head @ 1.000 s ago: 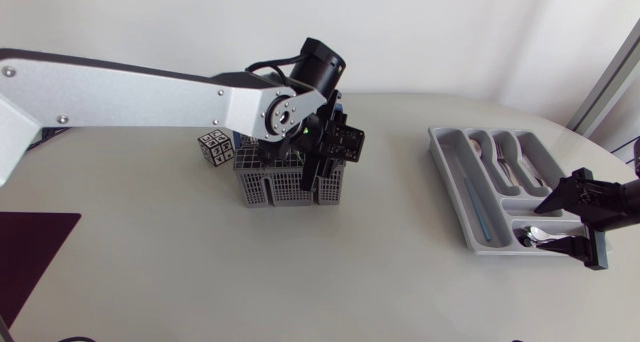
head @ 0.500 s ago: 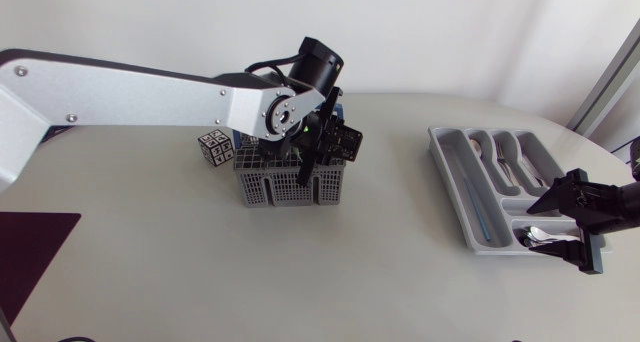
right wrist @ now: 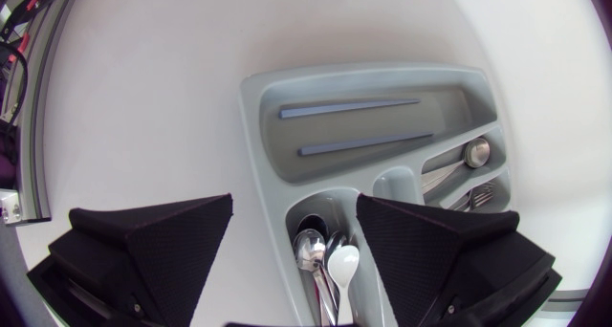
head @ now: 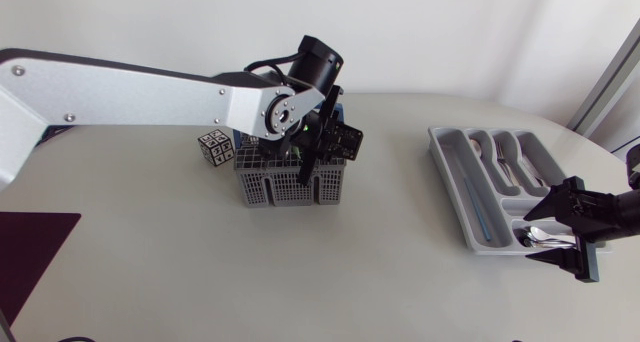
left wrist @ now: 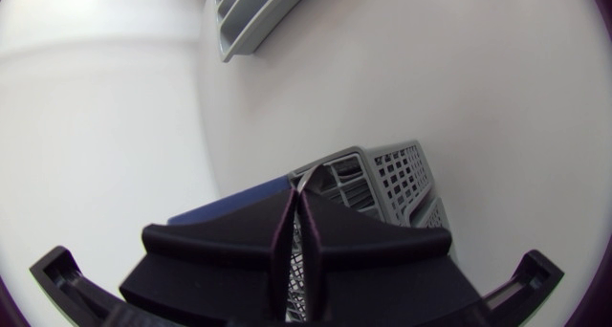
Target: Transfer all utensils from the basket to the drawer tray.
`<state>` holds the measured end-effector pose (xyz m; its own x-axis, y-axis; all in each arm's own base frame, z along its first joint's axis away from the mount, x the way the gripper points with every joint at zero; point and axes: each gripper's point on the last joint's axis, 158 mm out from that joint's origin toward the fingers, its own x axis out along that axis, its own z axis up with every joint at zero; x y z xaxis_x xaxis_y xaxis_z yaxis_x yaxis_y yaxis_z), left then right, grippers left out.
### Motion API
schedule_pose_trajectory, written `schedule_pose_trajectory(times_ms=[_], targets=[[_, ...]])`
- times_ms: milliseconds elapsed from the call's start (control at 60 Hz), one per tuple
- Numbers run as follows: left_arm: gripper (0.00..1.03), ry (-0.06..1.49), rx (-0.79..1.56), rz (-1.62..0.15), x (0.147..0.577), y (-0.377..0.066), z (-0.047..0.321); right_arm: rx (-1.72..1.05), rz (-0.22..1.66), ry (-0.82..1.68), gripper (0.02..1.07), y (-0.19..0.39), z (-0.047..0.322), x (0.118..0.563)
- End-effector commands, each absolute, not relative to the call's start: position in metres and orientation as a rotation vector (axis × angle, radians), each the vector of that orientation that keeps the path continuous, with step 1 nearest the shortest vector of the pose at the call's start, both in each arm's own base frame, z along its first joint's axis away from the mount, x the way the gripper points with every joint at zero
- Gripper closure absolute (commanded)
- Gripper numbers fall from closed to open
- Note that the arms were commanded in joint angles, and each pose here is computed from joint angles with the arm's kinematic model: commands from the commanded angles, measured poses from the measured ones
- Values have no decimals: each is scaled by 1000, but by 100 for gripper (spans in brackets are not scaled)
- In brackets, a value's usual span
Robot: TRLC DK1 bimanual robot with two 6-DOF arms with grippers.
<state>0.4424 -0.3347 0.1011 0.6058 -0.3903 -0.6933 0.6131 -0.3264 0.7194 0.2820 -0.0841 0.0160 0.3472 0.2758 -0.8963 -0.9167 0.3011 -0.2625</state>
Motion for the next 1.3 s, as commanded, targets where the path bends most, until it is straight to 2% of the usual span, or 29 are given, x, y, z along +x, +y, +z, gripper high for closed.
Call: schedule_pose_trajectory(times_ms=[0,800,983,1117,1283], targets=[[100,136,1608,-995,445,-338,128,-912,946,858,14,-77,13,276],[100,43,1434,-910,420,-332,223,-931,968,808,14,-49,28,260],[100,45,1384,-883,415,-329,237,-885,955,763,14,-33,44,263],[100,91,1265,-809,413,-325,254,-772,919,705,14,-9,67,272],[100,196,1091,-778,397,-334,247,-630,917,663,14,35,91,276]])
